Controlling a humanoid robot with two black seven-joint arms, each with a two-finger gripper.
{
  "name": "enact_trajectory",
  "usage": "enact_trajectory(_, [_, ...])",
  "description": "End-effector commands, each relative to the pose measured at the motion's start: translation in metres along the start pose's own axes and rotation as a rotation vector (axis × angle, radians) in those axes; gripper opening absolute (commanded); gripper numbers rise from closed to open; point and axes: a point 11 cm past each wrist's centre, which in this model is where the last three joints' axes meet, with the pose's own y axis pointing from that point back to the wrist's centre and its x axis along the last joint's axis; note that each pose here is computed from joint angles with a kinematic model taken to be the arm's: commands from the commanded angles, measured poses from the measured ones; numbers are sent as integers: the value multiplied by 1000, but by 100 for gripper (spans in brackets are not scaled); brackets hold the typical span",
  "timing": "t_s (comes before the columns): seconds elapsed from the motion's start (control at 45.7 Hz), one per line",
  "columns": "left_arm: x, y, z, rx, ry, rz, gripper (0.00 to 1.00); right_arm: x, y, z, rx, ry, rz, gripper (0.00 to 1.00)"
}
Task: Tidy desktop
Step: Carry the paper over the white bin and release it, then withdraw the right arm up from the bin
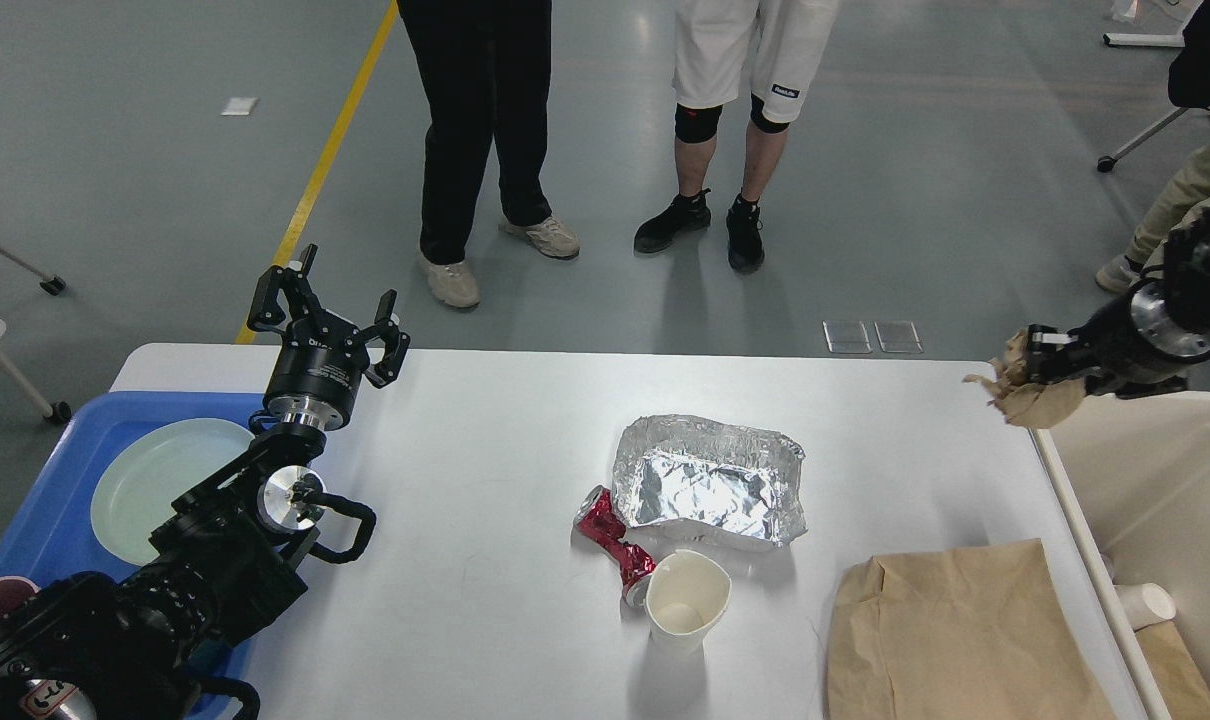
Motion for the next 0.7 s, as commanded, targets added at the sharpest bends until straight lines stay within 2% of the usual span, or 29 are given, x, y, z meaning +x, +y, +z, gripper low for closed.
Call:
enact_trajectory(0.0, [0,0,0,0,0,0,97,11,5,46,-71,-20,151,0])
enact_trajectory(0.285, [0,0,0,0,0,0,97,-10,-13,131,-188,-48,435,0])
enact_trajectory(0.394, [0,0,0,1,0,0,97,-33,-27,156,-214,-82,501,0])
enact_trajectory(0.679, [0,0,0,0,0,0,97,-90,-75,181,-188,-315,619,0])
